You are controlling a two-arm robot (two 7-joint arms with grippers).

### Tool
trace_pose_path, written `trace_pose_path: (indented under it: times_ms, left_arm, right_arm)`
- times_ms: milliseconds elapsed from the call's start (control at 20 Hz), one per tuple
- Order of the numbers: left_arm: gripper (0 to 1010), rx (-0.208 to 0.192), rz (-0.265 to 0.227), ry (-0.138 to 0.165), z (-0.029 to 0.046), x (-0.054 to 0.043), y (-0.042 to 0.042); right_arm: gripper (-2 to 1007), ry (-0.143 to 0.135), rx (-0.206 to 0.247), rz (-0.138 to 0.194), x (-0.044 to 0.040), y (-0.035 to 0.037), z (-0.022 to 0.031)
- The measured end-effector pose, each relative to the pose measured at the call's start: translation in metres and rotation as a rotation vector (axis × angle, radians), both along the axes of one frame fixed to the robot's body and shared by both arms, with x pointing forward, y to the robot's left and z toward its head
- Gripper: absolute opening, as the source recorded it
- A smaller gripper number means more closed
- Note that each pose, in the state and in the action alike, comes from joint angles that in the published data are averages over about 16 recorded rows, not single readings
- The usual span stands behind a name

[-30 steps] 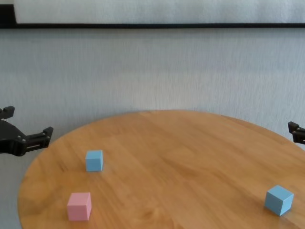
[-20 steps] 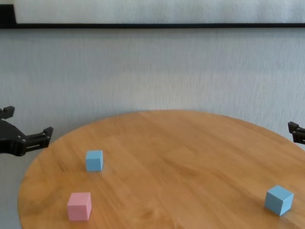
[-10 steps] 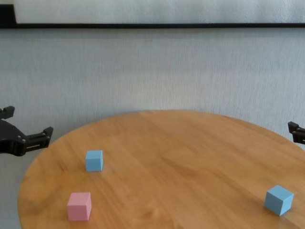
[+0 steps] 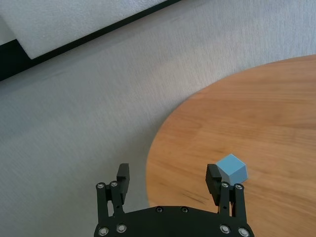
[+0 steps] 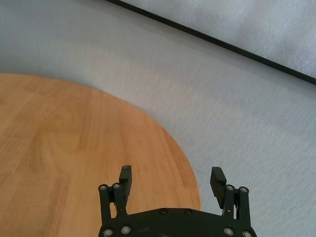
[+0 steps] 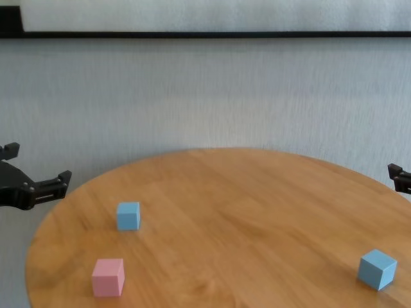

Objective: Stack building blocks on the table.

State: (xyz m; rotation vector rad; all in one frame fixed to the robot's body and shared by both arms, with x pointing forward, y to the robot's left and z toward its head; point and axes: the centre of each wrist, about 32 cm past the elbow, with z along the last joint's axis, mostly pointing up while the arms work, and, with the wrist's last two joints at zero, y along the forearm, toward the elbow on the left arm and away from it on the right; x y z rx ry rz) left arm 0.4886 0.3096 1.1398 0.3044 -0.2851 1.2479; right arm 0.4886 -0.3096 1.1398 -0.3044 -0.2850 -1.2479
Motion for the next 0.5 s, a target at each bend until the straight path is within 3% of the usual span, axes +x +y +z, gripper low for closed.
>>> trace_pose_path:
  times_ms: [500]
  left_arm:
    - [1003,-0.002,-0.005,0.008,0.0005,-0.0012,-0.0003]
  right_arm:
    - [1005,0.000,0.000,0.000,0.0000,0.0000,0.0000]
